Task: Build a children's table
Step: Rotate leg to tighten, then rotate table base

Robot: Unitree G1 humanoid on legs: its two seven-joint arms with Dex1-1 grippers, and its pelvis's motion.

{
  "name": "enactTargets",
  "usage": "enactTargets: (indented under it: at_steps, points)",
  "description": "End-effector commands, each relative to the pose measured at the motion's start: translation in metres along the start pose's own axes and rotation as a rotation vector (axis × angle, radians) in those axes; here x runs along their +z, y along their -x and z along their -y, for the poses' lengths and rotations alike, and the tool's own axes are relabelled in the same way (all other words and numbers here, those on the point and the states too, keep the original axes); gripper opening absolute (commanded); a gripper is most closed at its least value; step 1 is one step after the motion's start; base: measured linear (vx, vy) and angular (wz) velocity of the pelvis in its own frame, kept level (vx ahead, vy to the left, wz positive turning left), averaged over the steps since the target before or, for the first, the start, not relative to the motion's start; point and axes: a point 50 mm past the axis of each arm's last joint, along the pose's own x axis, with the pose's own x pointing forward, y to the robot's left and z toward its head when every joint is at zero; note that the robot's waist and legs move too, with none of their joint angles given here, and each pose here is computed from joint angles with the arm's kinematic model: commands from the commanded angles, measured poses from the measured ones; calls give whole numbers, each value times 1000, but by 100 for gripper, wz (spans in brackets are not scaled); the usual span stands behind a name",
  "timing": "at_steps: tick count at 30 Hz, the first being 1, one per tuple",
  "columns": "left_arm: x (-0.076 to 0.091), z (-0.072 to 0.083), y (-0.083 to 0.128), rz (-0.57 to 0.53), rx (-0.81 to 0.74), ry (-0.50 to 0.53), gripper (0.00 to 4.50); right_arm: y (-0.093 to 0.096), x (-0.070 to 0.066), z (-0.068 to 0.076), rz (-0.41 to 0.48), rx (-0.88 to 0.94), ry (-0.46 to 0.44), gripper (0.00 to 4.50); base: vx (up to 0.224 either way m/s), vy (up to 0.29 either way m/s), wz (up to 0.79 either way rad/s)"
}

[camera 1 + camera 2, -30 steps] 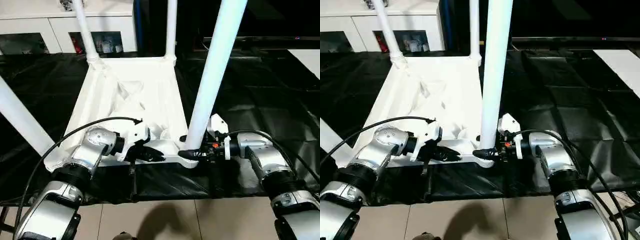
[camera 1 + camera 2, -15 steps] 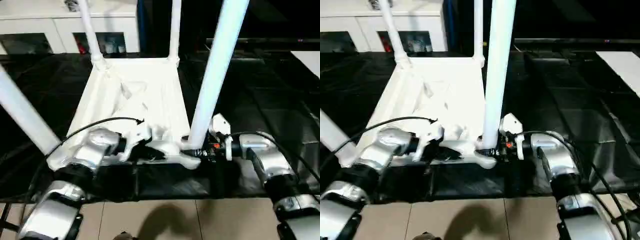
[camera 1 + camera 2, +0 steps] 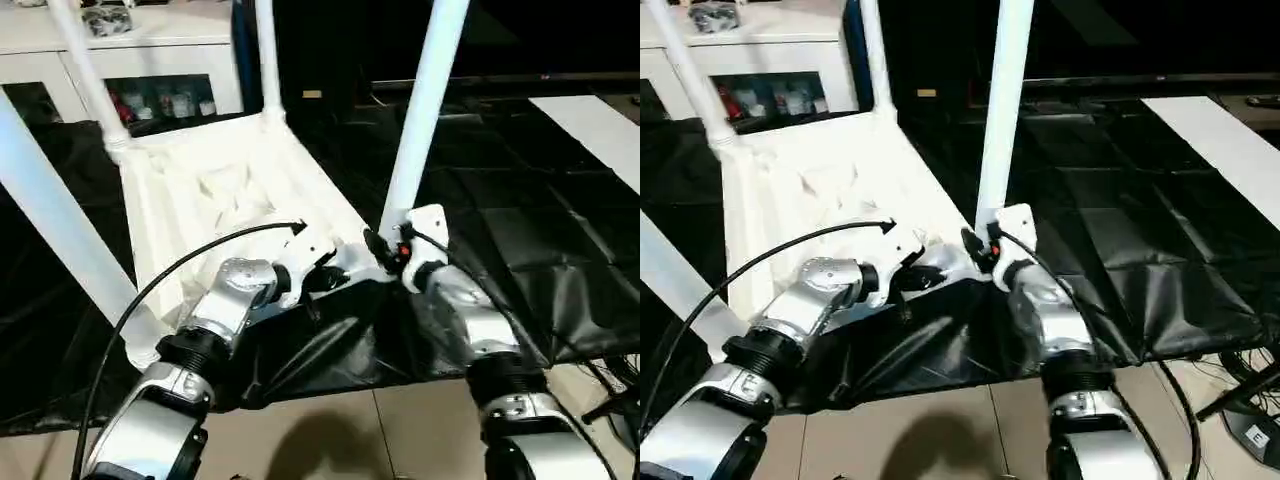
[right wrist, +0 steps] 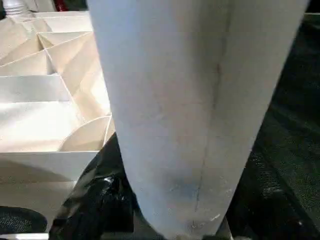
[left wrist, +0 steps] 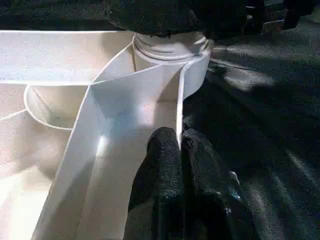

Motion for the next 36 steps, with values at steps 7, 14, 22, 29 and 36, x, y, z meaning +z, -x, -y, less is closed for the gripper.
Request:
enactTargets:
  at_steps: [7,14,22,29,36]
  points:
    - [5,3,-3,28,16,-38,0,5,-7,-20,-3,225,22,309,0,0,0]
    - [1,3,3,57,31,-42,0,33,5,15,42,269,76,331,0,0,0]
    - [9,11,20,204,2,31,64,78,9,41,20,390,133,340,0,0,0]
    - [15,24,42,261,-50,70,110,95,4,31,-43,576,111,340,0,0,0]
    - [-7,58,76,194,-208,154,186,64,7,10,-17,654,79,340,0,0,0]
